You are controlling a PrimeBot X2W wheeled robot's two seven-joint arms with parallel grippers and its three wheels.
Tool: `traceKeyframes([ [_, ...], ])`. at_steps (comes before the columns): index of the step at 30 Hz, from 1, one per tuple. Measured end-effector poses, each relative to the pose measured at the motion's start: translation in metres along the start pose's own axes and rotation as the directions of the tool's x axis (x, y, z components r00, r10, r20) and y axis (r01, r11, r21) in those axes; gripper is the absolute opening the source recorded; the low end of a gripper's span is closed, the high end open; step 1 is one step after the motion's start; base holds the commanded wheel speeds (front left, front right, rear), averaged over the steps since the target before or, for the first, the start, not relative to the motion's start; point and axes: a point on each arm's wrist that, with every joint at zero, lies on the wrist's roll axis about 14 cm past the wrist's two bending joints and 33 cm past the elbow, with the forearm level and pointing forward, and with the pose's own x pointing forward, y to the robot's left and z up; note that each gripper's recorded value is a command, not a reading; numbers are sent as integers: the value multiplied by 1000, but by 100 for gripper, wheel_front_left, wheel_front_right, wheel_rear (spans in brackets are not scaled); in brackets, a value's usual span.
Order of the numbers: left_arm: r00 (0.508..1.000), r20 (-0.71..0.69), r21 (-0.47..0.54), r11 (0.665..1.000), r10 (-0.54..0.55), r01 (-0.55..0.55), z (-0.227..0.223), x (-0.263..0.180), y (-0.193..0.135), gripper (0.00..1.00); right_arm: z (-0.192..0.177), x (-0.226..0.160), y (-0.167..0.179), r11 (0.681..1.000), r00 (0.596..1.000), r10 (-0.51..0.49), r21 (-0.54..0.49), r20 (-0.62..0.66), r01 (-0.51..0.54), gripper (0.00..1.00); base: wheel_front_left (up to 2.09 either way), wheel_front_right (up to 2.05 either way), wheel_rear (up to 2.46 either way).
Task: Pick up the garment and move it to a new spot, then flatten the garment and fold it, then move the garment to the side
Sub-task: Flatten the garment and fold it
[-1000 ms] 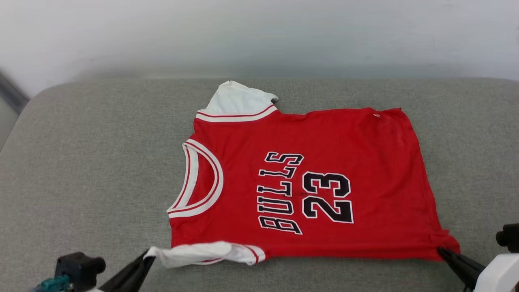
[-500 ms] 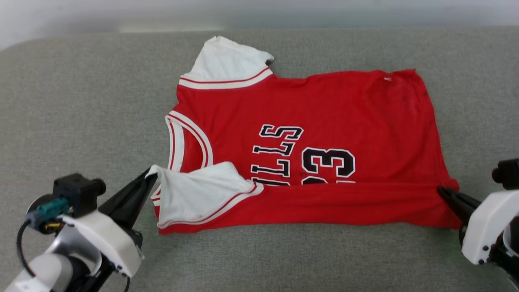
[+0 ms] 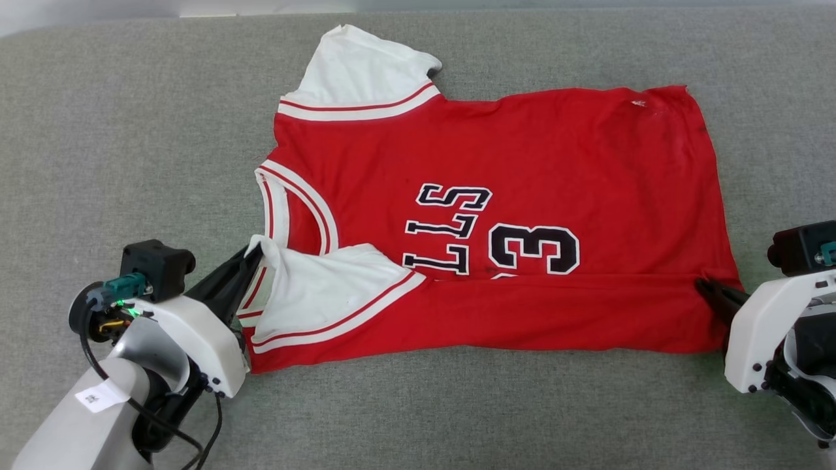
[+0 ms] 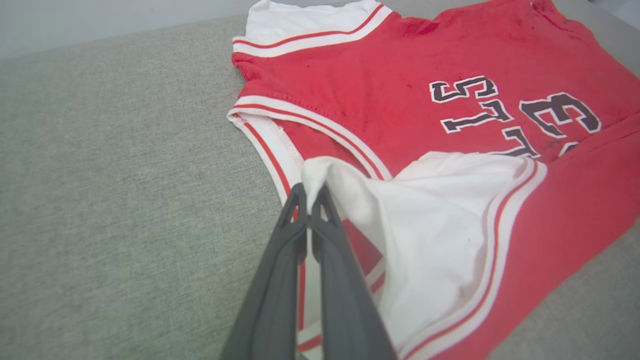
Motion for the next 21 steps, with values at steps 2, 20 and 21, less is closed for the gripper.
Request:
traceKeyframes([
  [2,1000,0,-12,1000,18,-18,-4,2,4,93,-1,1,0,1000,1000,-4,-4,3,4,47,0,0,0],
  [20,975,20,-74,973,223,-221,-5,-43,16,100,9,-43,3,993,995,-77,-82,55,82,100,0,0,0],
  [21,972,5,-73,969,237,-236,-7,-48,16,100,8,-46,4,994,995,-83,-72,52,87,100,0,0,0],
])
